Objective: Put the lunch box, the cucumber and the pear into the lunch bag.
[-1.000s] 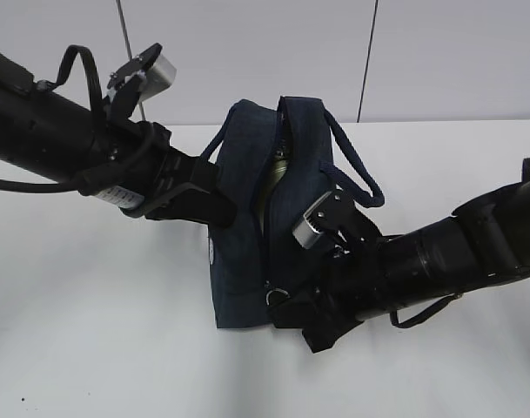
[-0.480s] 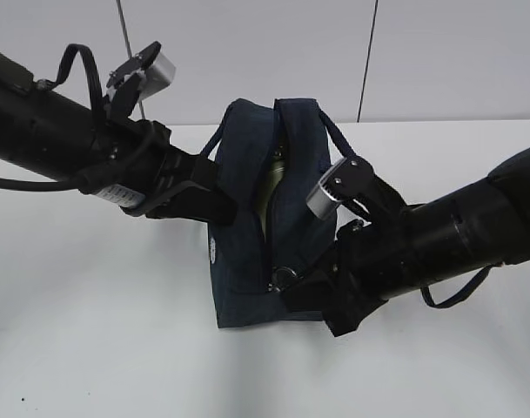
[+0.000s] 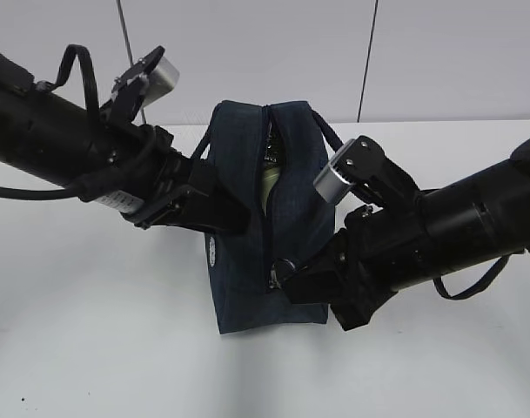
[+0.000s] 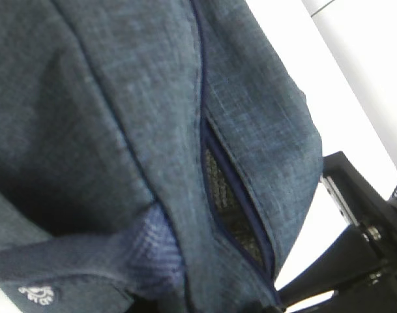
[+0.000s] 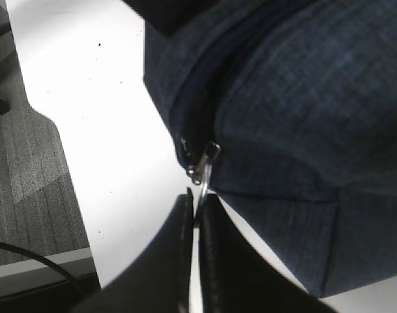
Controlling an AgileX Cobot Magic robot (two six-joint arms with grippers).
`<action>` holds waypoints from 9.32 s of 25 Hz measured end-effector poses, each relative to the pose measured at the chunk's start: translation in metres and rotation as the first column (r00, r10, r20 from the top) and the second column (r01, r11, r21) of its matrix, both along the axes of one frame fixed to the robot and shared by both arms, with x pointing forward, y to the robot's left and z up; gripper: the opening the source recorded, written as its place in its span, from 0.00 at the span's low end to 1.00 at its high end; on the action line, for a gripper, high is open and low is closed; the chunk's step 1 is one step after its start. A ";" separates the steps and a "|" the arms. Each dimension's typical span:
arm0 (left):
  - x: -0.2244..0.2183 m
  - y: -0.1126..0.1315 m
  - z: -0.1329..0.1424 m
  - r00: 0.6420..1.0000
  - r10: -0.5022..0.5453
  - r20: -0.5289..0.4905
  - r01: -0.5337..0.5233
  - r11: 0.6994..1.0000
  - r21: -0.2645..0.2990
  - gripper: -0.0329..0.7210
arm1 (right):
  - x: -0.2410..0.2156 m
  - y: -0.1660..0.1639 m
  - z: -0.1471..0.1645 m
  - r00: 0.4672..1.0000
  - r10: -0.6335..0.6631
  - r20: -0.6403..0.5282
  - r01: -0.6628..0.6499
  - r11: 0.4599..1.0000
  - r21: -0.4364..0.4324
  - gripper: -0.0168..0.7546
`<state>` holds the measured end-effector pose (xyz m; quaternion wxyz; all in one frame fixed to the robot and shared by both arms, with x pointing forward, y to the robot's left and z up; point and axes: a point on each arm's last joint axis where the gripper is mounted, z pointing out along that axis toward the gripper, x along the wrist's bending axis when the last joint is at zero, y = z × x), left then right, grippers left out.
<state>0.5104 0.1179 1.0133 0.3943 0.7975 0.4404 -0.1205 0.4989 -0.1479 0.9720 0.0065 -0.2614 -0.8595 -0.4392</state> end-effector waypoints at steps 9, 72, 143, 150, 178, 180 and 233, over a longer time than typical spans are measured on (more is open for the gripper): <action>-0.004 -0.001 0.000 0.999 -0.035 -0.030 0.035 0.999 -0.009 0.43 | -0.002 0.001 -0.001 1.000 0.011 -0.028 -0.010 1.000 0.016 0.03; -0.014 0.003 -0.004 0.985 -0.156 -0.069 0.160 0.986 0.053 0.47 | 0.000 0.004 -0.021 0.985 -0.015 -0.170 0.020 0.999 0.026 0.03; -0.031 -0.022 -0.029 0.941 -0.320 -0.109 0.336 0.920 0.203 0.02 | 0.071 0.014 0.072 0.981 -0.124 0.151 0.128 0.992 -0.016 0.03; -0.031 -0.021 -0.029 0.938 -0.326 -0.117 0.344 0.916 0.207 0.02 | 0.103 0.021 0.077 0.964 -0.161 0.210 0.164 0.986 0.001 0.03; -0.024 -0.022 -0.015 0.956 -0.214 -0.200 0.254 0.946 0.202 0.48 | 0.151 -0.013 0.057 0.990 -0.129 -0.051 0.136 0.977 0.167 0.03; -0.023 -0.020 -0.001 0.964 -0.197 -0.180 0.231 0.954 0.191 0.57 | 0.151 -0.013 0.057 0.991 -0.124 -0.054 0.131 0.977 0.170 0.03; 0.031 -0.026 0.027 0.970 0.063 0.236 -0.103 0.982 0.160 0.03 | 0.204 -0.042 0.056 0.970 -0.227 -0.091 0.243 0.936 0.254 0.03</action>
